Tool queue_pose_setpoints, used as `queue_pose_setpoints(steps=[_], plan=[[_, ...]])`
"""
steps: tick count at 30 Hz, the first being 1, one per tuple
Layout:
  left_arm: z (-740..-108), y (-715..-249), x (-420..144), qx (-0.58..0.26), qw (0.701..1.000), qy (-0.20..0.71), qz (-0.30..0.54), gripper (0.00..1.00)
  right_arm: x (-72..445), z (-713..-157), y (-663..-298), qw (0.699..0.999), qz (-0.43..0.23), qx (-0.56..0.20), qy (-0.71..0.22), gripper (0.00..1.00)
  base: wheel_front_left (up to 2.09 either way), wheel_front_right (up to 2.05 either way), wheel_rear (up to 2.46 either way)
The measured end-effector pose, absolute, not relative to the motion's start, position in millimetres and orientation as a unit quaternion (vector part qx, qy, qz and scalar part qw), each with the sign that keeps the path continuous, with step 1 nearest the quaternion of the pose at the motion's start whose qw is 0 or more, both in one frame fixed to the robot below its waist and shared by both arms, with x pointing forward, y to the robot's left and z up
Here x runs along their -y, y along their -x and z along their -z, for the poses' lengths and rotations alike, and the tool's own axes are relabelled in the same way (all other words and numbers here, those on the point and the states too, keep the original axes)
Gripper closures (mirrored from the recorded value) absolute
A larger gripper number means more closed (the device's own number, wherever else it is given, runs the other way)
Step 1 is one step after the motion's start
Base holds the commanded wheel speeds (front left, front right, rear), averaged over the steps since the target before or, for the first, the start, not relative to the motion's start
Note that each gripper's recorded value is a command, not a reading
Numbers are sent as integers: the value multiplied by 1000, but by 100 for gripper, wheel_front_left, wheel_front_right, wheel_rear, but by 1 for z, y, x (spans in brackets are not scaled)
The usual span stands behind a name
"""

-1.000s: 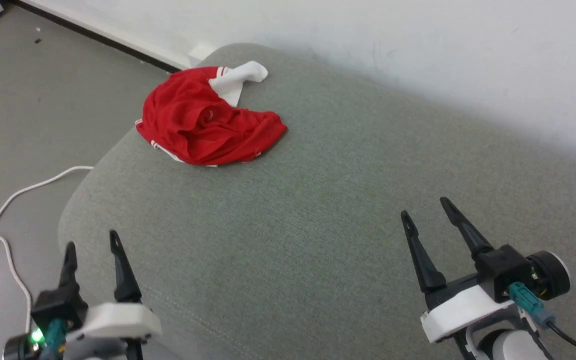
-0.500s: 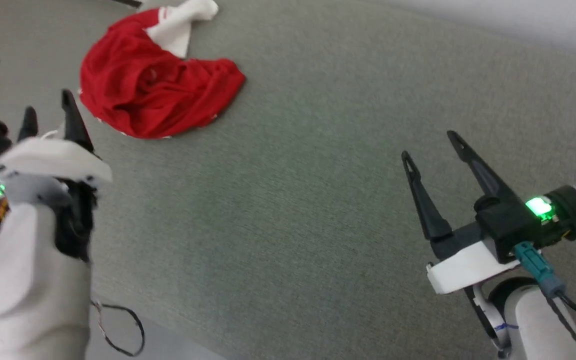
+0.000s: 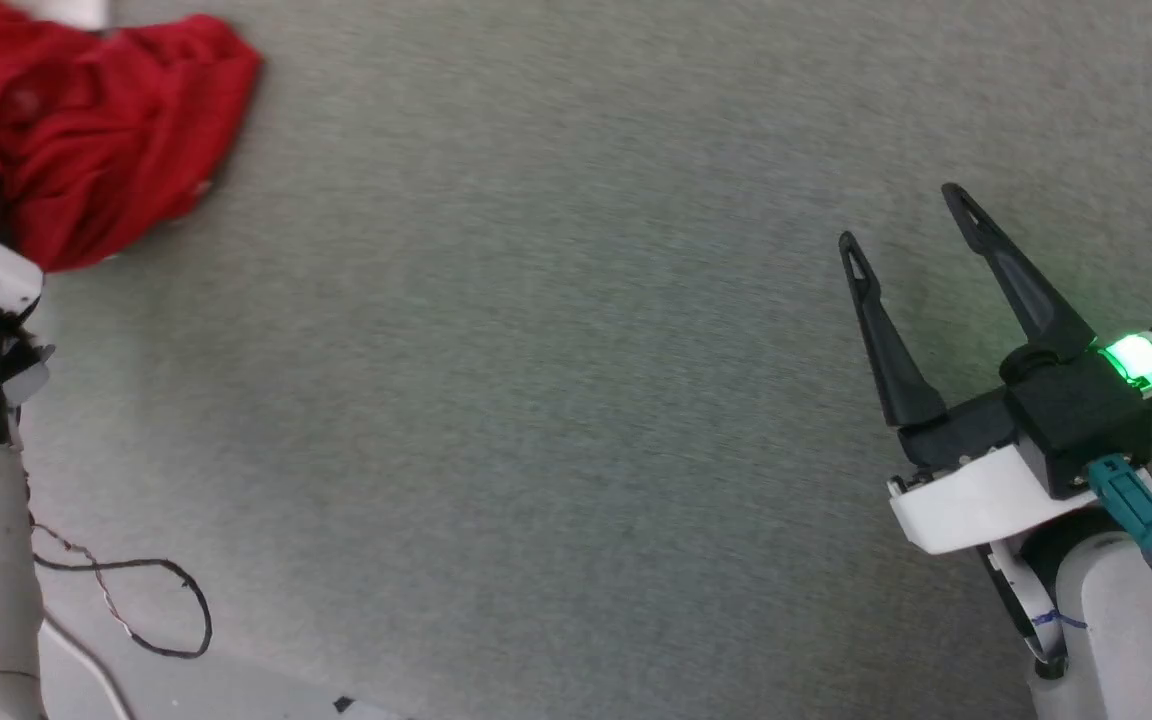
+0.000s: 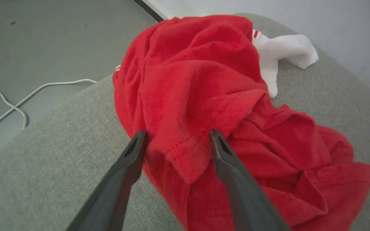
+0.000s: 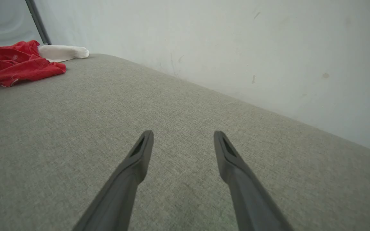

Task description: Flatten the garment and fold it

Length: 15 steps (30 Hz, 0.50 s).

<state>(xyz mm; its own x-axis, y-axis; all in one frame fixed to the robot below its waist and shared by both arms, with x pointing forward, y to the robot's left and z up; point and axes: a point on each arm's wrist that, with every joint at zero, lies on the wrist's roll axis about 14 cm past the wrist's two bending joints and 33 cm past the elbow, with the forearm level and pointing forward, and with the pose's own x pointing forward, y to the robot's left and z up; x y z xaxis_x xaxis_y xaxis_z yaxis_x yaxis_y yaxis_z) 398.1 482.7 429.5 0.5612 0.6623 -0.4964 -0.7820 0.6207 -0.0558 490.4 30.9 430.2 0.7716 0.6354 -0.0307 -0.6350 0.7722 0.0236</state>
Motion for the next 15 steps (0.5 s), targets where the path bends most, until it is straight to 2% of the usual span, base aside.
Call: queue_pose_setpoints(steps=[5,6,7,9,12,15], plan=[[-384,-414,-469,-277,856,169,-404,0,-10,-410,-493,949,-313,-39,-6,0,0,0,0],[-380,-418,-469,-282,855,169,-401,12,-6,-407,-493,950,-309,-43,-7,0,0,0,0],[-378,-421,-470,-285,855,171,-399,35,-4,-405,-492,951,-306,-46,-8,0,0,0,0],[-375,-428,-470,-291,855,173,-394,100,1,-402,-490,953,-299,-50,-12,0,0,0,0],[-384,-436,-475,-274,866,151,-391,100,5,-404,-487,955,-291,-49,-16,0,0,0,0],[-414,-444,-486,-215,888,106,-392,100,10,-409,-482,958,-282,-50,-18,0,0,0,0]])
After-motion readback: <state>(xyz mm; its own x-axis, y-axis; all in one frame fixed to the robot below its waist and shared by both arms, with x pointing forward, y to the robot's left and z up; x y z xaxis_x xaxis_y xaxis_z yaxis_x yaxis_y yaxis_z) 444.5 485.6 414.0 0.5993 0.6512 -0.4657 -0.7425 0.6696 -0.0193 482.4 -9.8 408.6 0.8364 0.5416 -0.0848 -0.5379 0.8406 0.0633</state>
